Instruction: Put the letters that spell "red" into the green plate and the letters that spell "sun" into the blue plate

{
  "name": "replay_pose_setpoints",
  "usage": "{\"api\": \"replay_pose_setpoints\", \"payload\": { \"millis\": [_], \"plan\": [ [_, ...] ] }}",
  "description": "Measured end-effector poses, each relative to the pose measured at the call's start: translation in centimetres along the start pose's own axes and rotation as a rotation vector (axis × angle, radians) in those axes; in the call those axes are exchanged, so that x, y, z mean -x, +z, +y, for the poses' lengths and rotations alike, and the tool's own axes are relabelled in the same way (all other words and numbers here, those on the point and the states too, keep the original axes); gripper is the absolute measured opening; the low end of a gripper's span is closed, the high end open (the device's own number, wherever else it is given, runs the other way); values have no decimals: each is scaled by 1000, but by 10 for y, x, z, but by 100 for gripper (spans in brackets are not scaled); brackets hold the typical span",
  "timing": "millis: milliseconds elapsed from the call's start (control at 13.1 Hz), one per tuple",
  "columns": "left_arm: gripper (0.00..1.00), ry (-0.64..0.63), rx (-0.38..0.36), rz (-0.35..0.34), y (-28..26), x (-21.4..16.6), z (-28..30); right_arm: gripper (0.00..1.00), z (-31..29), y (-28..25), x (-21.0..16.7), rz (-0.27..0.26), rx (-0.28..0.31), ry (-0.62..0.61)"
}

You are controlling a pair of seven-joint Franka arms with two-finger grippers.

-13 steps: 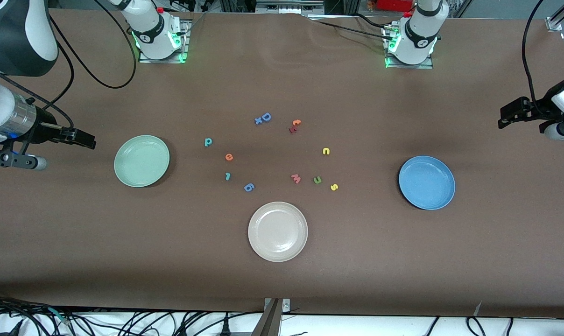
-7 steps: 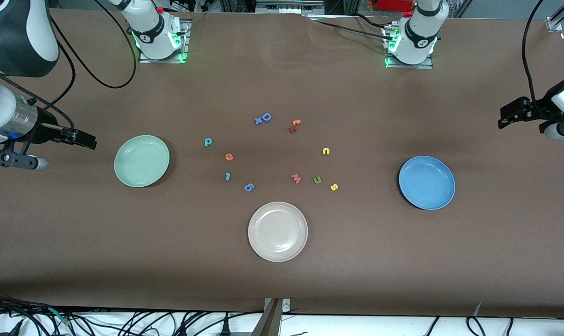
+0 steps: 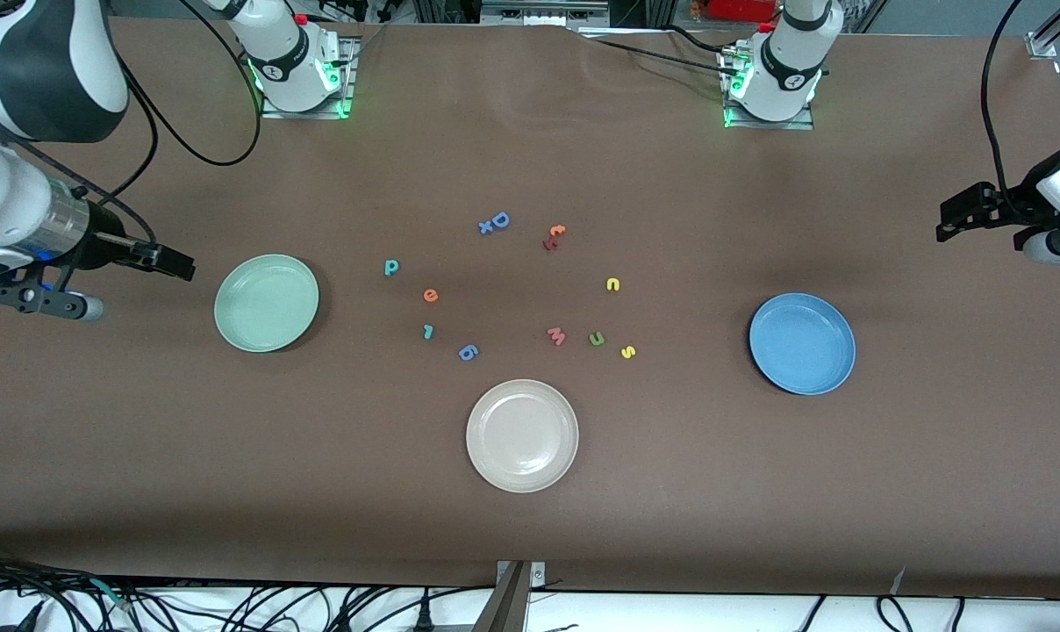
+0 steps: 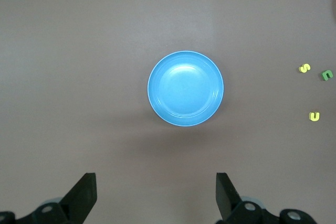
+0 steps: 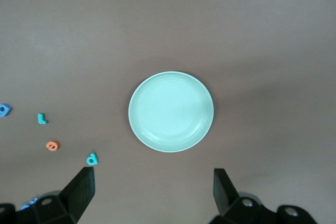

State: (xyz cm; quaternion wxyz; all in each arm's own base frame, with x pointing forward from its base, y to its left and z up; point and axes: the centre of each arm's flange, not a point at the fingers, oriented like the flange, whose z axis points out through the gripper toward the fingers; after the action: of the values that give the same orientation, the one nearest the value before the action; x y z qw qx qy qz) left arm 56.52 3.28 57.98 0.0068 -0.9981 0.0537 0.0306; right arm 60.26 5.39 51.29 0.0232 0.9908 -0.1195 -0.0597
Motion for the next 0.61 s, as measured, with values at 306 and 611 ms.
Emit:
{"api": "replay_pose_setpoints", "payload": {
  "millis": [306, 611],
  "plan": [
    [100, 0, 0, -1, 0, 0, 0, 100, -74, 24, 18, -22, 19, 62],
    [100, 3, 80, 3, 5, -6, 11, 100, -155, 91, 43, -56, 15, 113]
  ]
}}
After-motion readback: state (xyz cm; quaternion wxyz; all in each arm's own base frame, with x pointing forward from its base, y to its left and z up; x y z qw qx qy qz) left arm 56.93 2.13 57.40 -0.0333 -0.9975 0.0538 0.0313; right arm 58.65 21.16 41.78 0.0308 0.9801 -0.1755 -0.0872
